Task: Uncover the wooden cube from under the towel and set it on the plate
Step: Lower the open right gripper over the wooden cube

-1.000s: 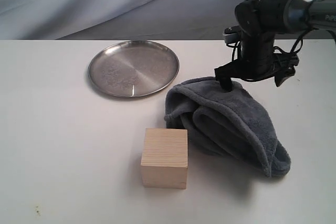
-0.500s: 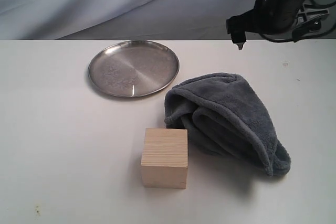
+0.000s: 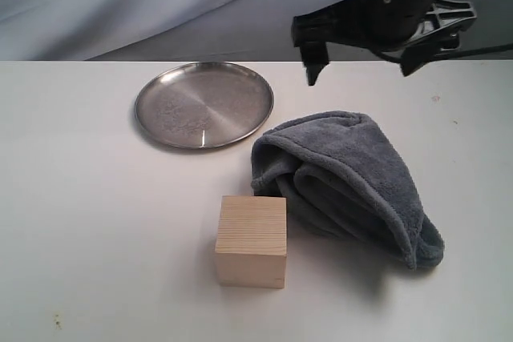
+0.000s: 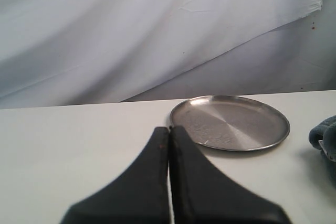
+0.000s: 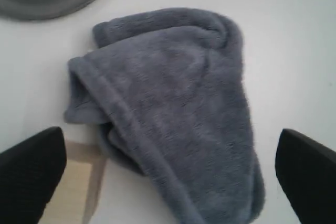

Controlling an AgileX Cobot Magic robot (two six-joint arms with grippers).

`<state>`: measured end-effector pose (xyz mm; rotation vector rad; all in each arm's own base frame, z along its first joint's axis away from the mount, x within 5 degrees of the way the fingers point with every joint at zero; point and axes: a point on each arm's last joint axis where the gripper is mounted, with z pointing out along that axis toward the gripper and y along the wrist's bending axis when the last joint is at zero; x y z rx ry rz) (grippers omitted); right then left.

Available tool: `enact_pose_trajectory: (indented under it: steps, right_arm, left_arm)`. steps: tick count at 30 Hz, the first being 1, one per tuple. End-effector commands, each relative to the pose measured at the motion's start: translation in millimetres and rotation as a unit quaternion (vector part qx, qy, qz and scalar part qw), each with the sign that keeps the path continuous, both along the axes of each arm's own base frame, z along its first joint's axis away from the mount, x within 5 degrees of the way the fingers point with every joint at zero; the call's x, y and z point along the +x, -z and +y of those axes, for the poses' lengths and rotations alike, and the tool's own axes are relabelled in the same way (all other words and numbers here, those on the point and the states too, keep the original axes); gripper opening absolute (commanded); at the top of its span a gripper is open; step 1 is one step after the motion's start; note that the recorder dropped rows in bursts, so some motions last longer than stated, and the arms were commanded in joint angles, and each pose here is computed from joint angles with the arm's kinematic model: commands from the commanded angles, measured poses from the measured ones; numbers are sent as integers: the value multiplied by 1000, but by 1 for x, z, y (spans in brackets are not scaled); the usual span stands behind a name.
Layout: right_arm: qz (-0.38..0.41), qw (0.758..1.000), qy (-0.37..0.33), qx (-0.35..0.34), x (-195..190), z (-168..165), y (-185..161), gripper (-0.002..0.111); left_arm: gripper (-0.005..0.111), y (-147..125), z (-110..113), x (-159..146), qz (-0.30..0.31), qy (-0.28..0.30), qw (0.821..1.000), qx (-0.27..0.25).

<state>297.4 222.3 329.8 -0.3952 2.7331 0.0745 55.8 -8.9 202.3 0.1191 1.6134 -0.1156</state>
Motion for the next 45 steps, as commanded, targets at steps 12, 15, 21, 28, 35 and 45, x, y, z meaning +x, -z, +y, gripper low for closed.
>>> enact_pose_trajectory:
  steps: [12, 15, 21, 28, 35, 45]
  right_arm:
    - [65, 995, 30, 75, -80, 81, 5, 105]
    - [78, 992, 59, 82, -83, 86, 9, 105]
    - [89, 989, 74, 93, -85, 86, 9, 105]
    - [91, 990, 65, 87, -84, 88, 12, 105]
    - [110, 992, 27, 48, -77, 99, 40, 105]
    - [128, 992, -4, 14, -57, 97, 67, 105]
  left_arm:
    - [0, 1, 0, 0, -1, 2, 1000, -2]
    - [0, 1, 0, 0, -1, 2, 1000, -2]
    - [0, 1, 0, 0, -1, 2, 1000, -2]
    - [0, 1, 0, 0, -1, 2, 1000, -2]
    - [0, 1, 0, 0, -1, 2, 1000, -2]
    - [0, 1, 0, 0, -1, 2, 1000, -2]
